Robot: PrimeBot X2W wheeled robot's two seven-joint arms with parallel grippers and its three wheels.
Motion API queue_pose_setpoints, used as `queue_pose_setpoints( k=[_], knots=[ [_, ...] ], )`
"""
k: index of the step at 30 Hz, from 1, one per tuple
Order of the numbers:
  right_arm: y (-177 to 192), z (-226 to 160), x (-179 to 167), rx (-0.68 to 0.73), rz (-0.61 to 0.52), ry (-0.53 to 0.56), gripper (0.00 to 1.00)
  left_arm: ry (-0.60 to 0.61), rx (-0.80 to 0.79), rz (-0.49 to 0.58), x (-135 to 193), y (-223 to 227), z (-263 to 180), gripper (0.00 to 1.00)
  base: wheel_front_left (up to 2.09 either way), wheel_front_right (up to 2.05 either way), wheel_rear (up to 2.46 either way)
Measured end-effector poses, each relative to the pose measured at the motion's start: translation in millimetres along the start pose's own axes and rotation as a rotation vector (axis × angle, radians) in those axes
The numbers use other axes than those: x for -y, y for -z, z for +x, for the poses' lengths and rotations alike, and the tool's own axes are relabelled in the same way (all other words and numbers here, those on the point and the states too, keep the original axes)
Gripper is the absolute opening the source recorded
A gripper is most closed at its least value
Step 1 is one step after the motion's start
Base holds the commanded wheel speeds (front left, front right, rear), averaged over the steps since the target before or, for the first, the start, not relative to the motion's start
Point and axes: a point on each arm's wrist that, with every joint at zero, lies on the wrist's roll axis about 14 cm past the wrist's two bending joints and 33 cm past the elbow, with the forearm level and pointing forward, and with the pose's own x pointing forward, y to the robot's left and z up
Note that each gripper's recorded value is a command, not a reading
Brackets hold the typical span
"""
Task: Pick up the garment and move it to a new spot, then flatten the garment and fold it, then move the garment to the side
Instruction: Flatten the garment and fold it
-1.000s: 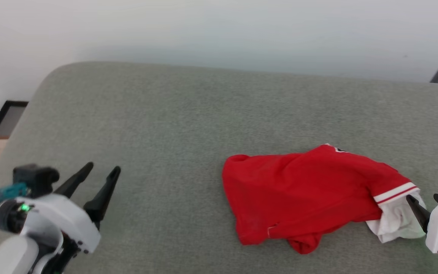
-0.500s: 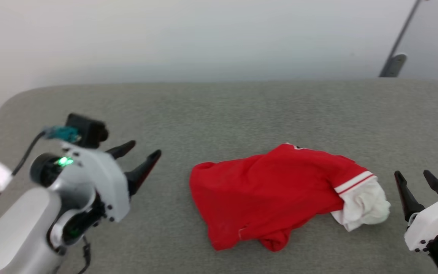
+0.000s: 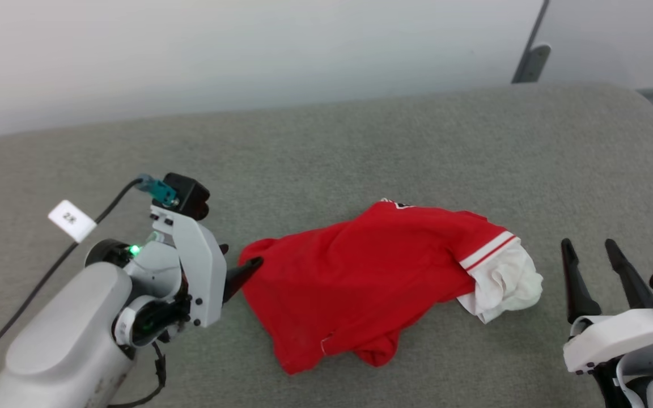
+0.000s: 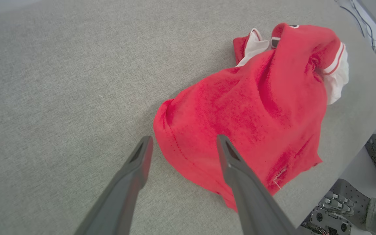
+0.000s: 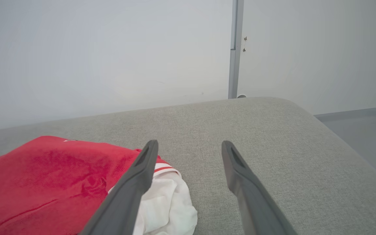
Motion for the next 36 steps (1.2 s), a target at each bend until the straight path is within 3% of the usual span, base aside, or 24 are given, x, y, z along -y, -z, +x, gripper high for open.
queue_pose_setpoints(
  k=[14,15,16,17,28,36],
  knots=[
    [21,9,11,-0.042,0.011,0.05,1.0,0.043,-0.18,-0.131,-4,49,60,1.0,0.0,0.0,0.0],
    [22,10,12,-0.041,0.011,0.053,1.0,0.045,-0.193,-0.141,-4,54,63,0.56,0.0,0.0,0.0],
    [23,10,13,-0.044,0.011,0.056,1.0,0.047,-0.206,-0.142,-4,58,65,0.31,0.0,0.0,0.0],
    [25,10,13,-0.05,0.013,0.058,1.0,0.046,-0.212,-0.148,-5,61,66,0.0,0.0,0.0,0.0],
    [21,18,9,-0.025,0.018,0.048,1.0,0.006,-0.158,-0.192,-25,52,63,0.0,0.0,0.0,0.0],
    [19,19,3,-0.02,0.014,0.026,1.0,-0.111,-0.046,-0.218,-69,34,31,0.0,0.0,0.0,0.0]
  ],
)
